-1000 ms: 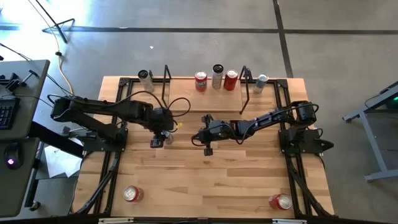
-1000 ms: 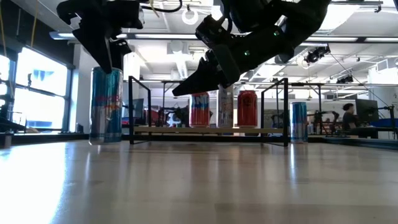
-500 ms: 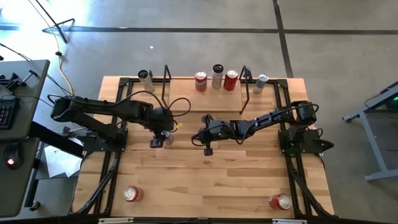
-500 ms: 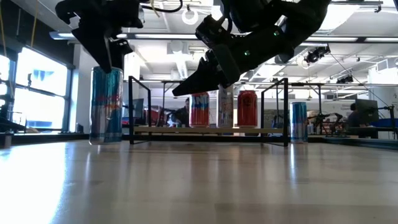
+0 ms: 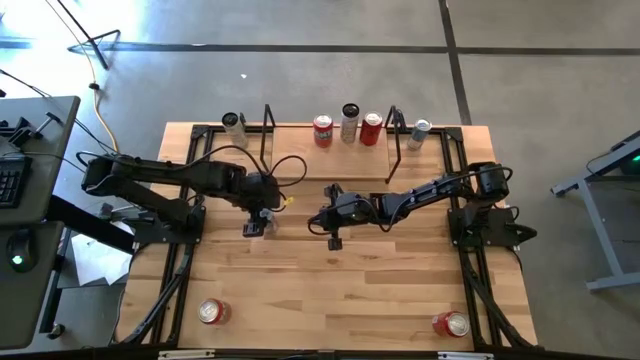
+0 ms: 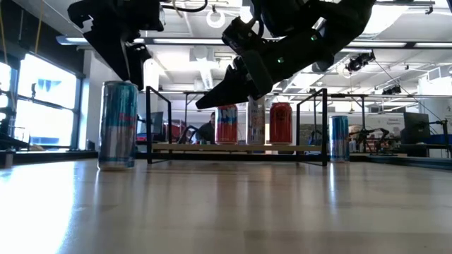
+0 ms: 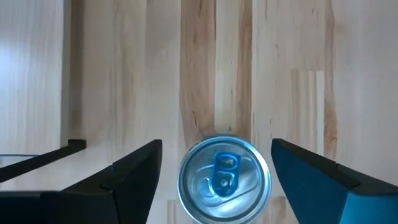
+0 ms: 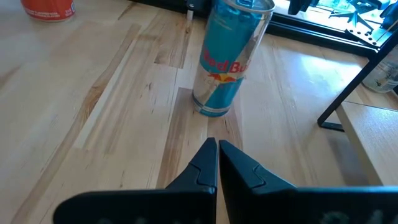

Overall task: Place canned beverage on shelf
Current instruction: Put the bottom blue soda can on the shelf

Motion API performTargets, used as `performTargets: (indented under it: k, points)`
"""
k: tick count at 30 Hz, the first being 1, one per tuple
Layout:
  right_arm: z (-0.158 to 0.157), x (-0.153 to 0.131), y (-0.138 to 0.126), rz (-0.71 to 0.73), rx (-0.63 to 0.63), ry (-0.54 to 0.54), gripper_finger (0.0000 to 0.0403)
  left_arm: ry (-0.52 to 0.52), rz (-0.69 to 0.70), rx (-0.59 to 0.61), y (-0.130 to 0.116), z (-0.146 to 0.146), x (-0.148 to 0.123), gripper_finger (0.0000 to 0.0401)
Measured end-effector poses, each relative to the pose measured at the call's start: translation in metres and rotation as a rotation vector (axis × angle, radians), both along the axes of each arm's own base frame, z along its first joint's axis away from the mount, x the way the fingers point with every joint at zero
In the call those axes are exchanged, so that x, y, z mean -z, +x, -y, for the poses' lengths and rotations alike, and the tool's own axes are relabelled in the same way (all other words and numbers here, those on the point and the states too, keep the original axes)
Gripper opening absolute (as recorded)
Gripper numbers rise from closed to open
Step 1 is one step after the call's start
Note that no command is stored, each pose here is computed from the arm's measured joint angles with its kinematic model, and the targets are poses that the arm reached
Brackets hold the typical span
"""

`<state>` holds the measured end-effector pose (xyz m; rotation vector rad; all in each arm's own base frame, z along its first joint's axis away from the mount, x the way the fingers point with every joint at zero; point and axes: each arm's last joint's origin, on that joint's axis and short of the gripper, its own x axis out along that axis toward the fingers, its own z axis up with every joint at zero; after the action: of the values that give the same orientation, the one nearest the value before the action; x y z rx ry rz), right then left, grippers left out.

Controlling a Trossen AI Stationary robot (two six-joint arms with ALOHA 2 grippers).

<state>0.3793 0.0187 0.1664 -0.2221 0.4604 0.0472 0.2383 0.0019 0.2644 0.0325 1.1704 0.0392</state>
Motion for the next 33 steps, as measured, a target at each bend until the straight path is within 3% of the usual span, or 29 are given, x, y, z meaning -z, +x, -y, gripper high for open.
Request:
performTargets:
  k: [8,15,20,25,28,33]
  points:
    - [0.0,0.0,0.0,0.0,-0.003,-0.006,0.0,0.018,0.097,-0.016,-0.02,0.0,-0.022,0.0294]
    - [0.0,-0.001,0.0,0.006,-0.004,-0.008,0.0,0.021,0.295,-0.186,-0.062,0.013,-0.041,0.0294]
    - [0.0,-0.003,0.002,0.037,-0.004,-0.006,0.0,-0.034,0.435,-0.268,-0.09,0.031,-0.021,0.0294]
    - [0.0,-0.007,0.003,0.083,-0.009,-0.019,0.0,-0.188,0.576,-0.183,-0.096,0.051,0.007,0.0294]
    - [0.0,-0.009,0.004,0.1,-0.009,-0.017,0.0,-0.16,0.591,-0.164,-0.097,0.06,0.026,0.0291]
    - [0.0,-0.011,0.005,0.132,-0.008,-0.016,0.0,-0.062,0.613,-0.246,-0.103,0.07,0.059,0.0254]
